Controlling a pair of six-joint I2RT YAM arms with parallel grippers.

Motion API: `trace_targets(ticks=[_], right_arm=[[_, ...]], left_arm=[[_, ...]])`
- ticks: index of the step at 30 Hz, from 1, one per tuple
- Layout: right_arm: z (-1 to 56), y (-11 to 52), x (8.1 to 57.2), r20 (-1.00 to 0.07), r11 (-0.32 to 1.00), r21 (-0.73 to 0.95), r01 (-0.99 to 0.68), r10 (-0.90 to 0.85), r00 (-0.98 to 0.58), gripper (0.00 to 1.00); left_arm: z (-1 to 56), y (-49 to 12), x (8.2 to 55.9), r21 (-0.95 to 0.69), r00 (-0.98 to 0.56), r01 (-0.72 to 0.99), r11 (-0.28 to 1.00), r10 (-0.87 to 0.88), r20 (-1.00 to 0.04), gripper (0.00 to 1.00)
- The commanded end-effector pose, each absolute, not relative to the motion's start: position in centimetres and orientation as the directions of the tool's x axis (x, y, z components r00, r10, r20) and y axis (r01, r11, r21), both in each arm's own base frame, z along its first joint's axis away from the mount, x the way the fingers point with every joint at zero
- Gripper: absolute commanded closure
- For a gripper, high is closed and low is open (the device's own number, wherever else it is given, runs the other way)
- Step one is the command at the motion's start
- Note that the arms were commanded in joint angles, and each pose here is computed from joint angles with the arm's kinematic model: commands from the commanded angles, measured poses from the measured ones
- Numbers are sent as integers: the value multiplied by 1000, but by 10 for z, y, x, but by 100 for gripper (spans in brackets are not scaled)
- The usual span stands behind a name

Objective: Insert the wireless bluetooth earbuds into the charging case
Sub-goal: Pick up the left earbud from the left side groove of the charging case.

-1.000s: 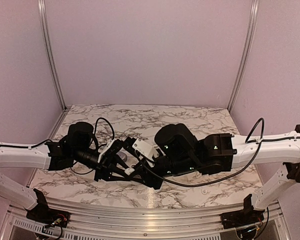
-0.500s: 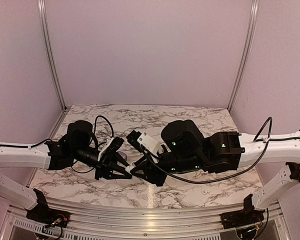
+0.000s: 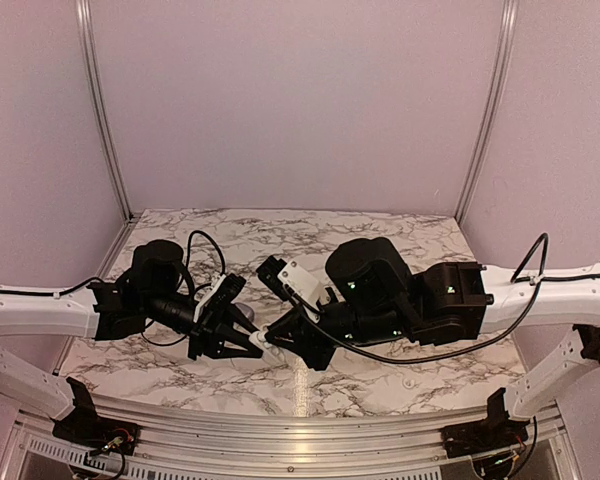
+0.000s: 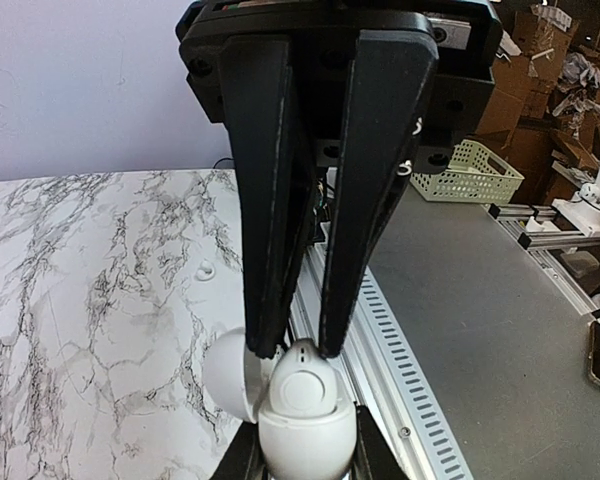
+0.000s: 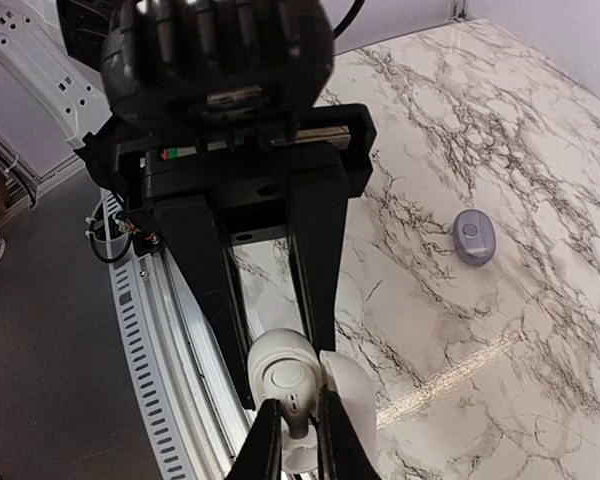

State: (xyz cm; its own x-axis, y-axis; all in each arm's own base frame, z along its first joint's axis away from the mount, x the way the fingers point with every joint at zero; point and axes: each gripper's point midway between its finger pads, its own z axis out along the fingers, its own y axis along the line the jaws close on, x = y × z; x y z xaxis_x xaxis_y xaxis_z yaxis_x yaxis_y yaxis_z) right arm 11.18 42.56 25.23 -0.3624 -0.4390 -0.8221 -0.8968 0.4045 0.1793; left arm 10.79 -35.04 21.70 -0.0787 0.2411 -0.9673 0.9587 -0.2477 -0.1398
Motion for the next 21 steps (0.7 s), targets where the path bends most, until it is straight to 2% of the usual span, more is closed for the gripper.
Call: trace_targets(ticks=[1, 12, 21], right_arm=[[243, 423, 122, -816, 448, 156, -880, -444, -371, 91], [240, 444, 111, -826, 362, 195, -912, -440, -351, 97], [240, 454, 119, -835, 376, 155, -914, -445, -324, 99]], left_arm=[[244, -349, 92, -57, -4, 941, -335, 158, -988, 100], [246, -345, 87, -32, 19, 937, -347, 143, -990, 100], [246, -344, 84, -24, 29, 930, -367, 137, -990, 100]])
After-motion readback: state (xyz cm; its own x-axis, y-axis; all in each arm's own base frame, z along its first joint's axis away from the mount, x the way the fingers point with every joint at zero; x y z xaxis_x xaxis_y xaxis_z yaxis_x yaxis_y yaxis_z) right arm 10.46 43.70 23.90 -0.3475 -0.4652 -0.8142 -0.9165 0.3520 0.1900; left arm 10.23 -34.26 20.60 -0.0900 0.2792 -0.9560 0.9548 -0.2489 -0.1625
